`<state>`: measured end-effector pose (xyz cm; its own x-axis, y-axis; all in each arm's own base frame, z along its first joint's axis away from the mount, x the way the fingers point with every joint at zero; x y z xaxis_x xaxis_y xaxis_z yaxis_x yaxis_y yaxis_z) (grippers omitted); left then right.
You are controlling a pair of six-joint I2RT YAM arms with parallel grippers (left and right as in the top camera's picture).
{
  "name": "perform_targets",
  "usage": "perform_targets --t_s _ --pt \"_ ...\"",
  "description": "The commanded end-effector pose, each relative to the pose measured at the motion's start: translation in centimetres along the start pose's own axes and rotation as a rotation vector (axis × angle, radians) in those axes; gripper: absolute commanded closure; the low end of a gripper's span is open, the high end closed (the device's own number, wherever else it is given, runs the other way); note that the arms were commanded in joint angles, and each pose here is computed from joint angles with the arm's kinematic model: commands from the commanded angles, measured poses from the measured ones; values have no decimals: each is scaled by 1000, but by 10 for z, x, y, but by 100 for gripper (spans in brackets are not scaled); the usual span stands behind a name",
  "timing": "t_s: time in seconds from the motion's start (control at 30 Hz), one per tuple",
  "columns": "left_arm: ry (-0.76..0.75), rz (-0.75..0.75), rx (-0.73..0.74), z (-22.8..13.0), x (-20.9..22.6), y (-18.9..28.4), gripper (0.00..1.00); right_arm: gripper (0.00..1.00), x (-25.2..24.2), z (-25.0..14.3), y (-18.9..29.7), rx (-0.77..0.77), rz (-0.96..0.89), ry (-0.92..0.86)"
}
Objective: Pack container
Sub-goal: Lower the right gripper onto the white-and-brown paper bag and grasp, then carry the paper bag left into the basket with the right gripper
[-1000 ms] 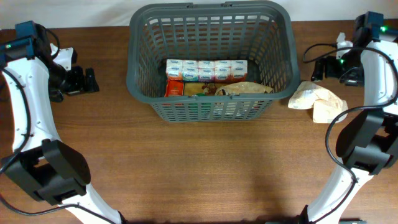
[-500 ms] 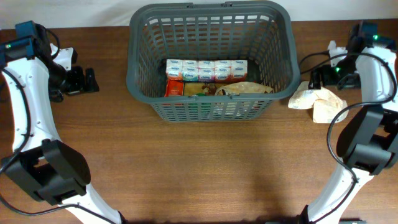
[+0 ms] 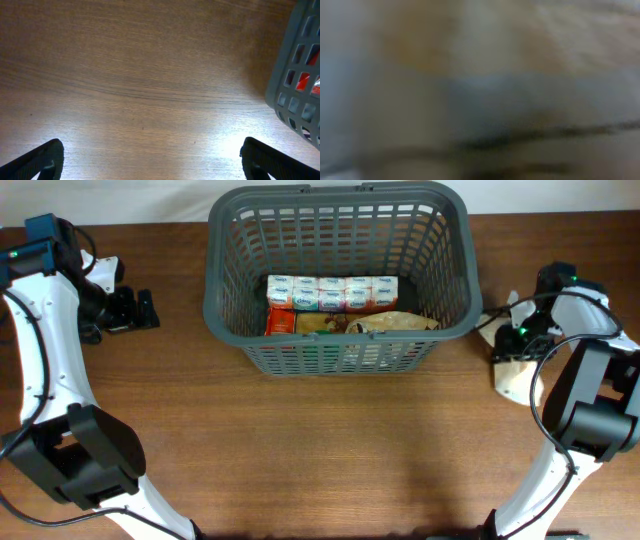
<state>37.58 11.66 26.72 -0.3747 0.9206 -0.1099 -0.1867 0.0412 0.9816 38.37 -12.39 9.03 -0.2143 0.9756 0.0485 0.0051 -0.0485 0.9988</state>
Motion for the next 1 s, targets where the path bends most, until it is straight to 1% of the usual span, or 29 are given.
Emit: perform_targets --t_s 0.0,0.03,0.17,0.3,0.43,0.47,0.53,0.67,0.7,0.73,0.8,0.87,0.97 --pt "16 -9 11 0 0 -4 1 89 -1 -3 0 0 1 -74" --pt "16 -9 11 0 0 -4 1 96 -2 -2 2 0 0 -98" --pt "16 -9 11 0 0 -4 1 96 -4 4 18 -13 0 -160" --pt "16 -9 11 0 0 -4 1 96 -5 18 53 -82 37 -188" --pt "16 -9 11 0 0 -4 1 96 -8 31 112 -168 20 -267" --pt "16 -9 11 0 0 -4 1 96 -8 34 136 -206 14 -294" --pt "16 -9 11 0 0 -4 1 96 -1 37 177 -295 48 -293" --pt "16 -9 11 0 0 -4 1 96 29 31 274 -558 151 -206" --pt "16 -9 11 0 0 -4 1 96 46 23 309 -670 169 -152" --pt "16 -9 11 0 0 -4 1 96 58 18 329 -743 174 -109" --pt "16 -9 11 0 0 -4 1 96 82 8 361 -863 157 -29" --pt "16 -9 11 0 0 -4 1 96 106 1 381 -946 141 46" --pt "16 -9 11 0 0 -4 1 96 147 0 392 -973 176 153"
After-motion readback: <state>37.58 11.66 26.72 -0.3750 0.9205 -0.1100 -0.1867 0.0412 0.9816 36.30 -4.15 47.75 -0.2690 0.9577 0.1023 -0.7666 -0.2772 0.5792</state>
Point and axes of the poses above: each gripper's point midway between its finger pads, its own y axis back along the fingers, its own x axis along the line the jaws close on, z = x × y, the point moved 9 cm from there along y, back along the fingers, and after that the axes turned 14 degrees about y, right-handed, at the moved point
